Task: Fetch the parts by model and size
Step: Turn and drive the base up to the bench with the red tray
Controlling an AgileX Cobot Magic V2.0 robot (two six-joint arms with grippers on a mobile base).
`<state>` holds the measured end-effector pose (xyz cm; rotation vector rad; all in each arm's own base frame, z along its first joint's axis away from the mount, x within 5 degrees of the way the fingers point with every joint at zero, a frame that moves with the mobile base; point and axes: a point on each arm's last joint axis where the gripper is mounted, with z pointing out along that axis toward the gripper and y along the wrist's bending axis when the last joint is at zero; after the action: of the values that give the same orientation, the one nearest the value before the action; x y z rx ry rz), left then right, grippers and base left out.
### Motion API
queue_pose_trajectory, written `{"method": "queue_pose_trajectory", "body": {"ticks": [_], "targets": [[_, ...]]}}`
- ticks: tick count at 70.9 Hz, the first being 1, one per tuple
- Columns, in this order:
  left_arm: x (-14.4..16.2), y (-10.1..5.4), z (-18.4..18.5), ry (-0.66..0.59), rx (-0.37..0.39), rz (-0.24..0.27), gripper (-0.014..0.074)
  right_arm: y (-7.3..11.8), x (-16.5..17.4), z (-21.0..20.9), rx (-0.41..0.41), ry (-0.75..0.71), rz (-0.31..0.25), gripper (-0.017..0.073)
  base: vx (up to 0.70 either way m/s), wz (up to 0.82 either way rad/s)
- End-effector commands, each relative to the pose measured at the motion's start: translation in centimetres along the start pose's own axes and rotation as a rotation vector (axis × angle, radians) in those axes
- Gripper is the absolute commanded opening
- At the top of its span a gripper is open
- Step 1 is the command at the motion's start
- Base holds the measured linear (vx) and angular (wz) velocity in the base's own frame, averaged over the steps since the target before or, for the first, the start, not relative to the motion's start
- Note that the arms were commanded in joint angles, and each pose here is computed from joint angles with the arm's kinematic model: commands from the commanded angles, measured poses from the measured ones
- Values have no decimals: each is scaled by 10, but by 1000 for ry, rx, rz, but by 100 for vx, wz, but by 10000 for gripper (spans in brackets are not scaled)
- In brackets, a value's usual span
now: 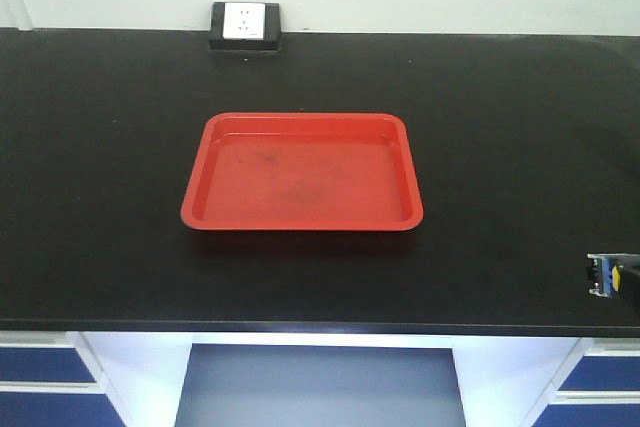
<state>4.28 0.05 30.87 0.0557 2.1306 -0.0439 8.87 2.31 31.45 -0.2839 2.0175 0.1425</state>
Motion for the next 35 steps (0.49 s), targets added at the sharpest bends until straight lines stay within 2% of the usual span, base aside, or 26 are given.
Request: {"method": "queue_pose_trajectory", "body": {"ticks": [1,35], "targets": [[-13,-1,-4,-83,11,-1,-6,-1,-15,-5,6,-98,-11,-8,8,-16],[-13,-1,-4,-83,11,-1,-6,-1,-15,-5,6,-98,-11,-8,10,-6]]}}
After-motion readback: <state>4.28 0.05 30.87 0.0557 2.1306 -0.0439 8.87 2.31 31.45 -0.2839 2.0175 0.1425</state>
